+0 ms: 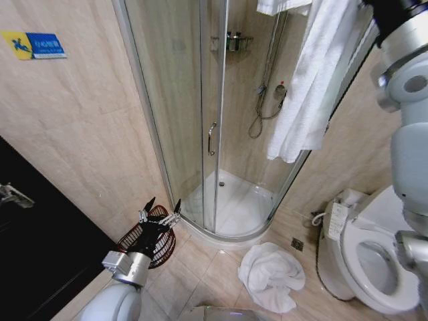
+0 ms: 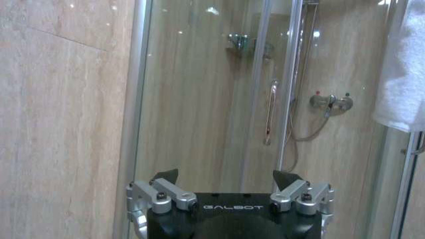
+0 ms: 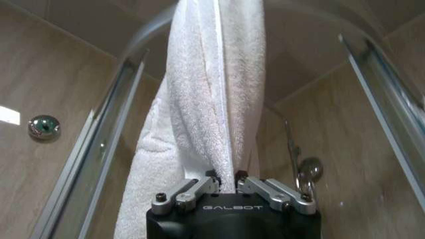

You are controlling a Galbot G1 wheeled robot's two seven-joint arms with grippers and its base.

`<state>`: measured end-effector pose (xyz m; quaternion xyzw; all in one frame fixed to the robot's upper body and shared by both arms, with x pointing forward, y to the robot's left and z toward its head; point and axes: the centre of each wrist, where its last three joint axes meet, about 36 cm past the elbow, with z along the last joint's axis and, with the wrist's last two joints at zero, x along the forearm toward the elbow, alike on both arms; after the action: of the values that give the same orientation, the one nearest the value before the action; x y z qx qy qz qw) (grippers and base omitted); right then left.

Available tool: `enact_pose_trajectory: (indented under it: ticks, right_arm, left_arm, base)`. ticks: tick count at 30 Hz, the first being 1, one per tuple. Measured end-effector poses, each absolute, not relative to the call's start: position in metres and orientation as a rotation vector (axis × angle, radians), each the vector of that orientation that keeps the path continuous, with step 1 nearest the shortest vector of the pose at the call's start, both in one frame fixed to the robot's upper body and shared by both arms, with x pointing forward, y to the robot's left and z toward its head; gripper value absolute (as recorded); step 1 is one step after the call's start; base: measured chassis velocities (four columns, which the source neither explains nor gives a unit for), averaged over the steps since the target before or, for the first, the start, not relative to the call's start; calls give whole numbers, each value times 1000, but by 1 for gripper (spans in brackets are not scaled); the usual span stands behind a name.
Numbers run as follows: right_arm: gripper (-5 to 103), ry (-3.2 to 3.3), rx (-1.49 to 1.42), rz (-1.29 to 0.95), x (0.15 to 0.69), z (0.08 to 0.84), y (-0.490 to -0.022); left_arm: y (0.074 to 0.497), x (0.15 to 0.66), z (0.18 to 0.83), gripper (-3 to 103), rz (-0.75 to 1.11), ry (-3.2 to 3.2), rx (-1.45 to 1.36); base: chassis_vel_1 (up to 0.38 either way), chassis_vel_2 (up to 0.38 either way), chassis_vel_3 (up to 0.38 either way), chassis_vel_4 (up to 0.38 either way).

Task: Discard the used towel into the hamper.

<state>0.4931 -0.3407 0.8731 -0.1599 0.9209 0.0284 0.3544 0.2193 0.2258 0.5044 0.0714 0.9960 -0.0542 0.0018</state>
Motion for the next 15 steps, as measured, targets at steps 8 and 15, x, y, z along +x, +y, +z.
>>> enact_pose_trajectory:
  ticks: [8, 15]
  right_arm:
    - [9, 2305, -340, -99, 468, 850, -349]
    - [9, 2259, -277, -169, 427, 813, -352]
  left_arm:
    - [226, 219, 504, 97, -170, 3126, 224]
    - [226, 219, 504, 97, -170, 3125, 224]
  base:
    - [0, 0, 0, 0]
    - [0, 0, 0, 0]
